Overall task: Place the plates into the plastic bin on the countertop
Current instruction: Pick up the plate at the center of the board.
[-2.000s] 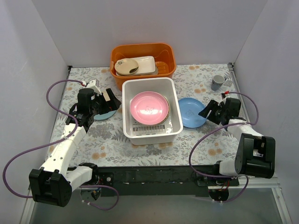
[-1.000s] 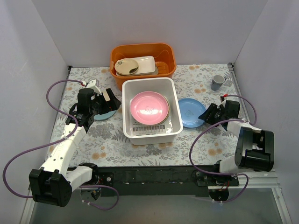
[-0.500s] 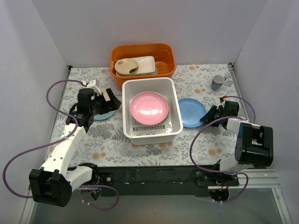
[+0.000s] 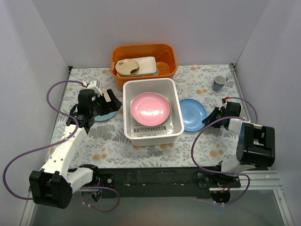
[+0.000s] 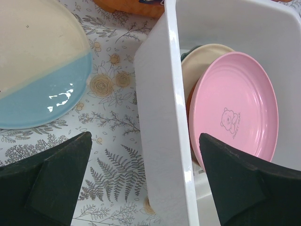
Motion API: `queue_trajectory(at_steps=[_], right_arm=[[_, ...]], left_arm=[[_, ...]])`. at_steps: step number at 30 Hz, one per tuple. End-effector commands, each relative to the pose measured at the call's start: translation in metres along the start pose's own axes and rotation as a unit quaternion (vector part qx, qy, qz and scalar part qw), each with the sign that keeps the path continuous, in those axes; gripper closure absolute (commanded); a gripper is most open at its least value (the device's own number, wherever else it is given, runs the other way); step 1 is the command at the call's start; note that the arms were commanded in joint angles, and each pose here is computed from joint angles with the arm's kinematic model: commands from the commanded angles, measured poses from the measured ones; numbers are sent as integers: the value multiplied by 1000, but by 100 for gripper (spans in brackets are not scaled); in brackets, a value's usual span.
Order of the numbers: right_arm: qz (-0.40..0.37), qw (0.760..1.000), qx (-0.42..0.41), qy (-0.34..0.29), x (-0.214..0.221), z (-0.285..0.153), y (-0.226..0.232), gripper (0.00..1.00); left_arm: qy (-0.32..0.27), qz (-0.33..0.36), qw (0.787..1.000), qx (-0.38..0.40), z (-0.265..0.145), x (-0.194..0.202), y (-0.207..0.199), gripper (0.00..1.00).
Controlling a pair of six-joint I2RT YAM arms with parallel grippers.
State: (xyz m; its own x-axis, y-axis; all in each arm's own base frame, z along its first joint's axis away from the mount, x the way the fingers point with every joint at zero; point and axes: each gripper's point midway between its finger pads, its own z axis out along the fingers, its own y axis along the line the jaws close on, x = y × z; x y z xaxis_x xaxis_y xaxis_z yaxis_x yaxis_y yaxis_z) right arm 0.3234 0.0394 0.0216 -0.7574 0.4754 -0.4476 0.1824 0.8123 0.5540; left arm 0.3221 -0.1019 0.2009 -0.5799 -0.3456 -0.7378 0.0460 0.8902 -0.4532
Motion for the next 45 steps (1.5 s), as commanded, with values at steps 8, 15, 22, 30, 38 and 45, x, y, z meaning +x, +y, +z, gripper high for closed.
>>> queue_trajectory(at_steps=[8, 15, 22, 30, 38, 45], right_arm=[[-13, 1000, 16, -20, -15, -4, 0, 99], [-12, 998, 32, -54, -26, -17, -1, 99], [0, 996, 35, -83, -34, -29, -3, 99], [-11, 986, 40, -161, -65, -70, 11, 99], [-17, 975, 54, -216, -82, -108, 16, 99], [-16, 972, 48, -230, -89, -119, 22, 99]], left_arm=[[-5, 4, 1000, 3, -1, -2, 0, 2], [-6, 6, 1000, 5, -1, -3, -1, 2], [-5, 6, 1000, 4, -1, -2, 0, 2], [-3, 5, 1000, 3, -1, -1, 0, 2], [-2, 4, 1000, 7, 0, 0, -1, 2], [5, 4, 1000, 9, 2, 3, -1, 2]])
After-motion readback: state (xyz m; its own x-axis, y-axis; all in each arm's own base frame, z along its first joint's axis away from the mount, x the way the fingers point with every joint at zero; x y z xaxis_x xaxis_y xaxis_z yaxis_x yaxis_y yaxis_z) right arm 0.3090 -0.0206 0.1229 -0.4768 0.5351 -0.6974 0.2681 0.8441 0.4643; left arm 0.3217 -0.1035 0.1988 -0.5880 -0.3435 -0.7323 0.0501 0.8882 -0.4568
